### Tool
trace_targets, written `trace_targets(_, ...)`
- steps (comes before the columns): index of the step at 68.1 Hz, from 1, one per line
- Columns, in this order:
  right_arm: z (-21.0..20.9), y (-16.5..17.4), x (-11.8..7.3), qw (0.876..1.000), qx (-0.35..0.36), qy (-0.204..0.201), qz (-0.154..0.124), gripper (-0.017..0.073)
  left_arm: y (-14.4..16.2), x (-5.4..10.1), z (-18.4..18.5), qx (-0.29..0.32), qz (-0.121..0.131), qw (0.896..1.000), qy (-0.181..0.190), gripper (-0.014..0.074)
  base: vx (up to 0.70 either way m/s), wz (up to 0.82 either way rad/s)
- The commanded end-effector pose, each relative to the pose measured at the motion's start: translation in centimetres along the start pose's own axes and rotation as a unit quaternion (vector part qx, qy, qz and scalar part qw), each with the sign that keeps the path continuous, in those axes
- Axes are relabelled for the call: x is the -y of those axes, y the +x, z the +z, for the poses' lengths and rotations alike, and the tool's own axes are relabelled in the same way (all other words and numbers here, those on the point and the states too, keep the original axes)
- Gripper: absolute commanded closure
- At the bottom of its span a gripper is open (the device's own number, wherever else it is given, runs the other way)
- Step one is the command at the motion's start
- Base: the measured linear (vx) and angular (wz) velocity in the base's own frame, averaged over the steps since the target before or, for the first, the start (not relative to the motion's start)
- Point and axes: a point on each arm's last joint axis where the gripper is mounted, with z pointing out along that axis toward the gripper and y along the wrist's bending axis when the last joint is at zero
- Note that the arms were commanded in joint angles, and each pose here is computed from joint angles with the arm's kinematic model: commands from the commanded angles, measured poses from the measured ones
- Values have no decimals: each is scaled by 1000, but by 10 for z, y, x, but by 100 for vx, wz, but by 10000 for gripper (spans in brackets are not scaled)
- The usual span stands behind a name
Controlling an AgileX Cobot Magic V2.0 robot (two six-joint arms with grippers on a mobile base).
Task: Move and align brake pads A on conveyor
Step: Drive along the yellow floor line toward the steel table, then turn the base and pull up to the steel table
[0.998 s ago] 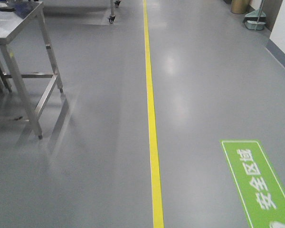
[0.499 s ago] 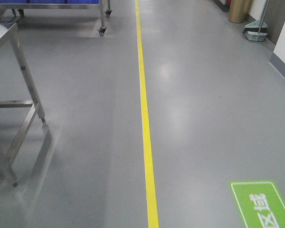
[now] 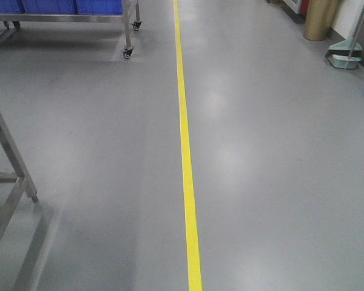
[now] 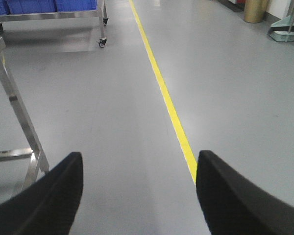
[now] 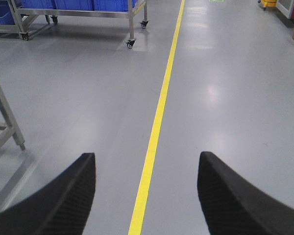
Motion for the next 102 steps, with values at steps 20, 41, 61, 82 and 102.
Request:
trace_targets(20, -2, -14, 0, 999, 44, 0, -7, 127, -13, 0, -2, 40, -3, 999, 0, 111, 71, 4)
trace_targets(41, -2, -14, 0, 999, 44, 0, -7, 127, -13, 0, -2, 40, -3, 999, 0, 111, 69, -3)
trace_targets(61, -2, -14, 0, 999, 44, 0, -7, 127, -13, 0, -2, 40, -3, 999, 0, 111, 62, 7)
trace_targets(82, -2, -14, 0, 999, 44, 0, -7, 127, -13, 0, -2, 40, -3, 999, 0, 111, 56, 18)
trace_targets(102, -2, -14, 0, 999, 44, 0, -7, 127, -13, 0, -2, 40, -3, 999, 0, 111, 48, 32)
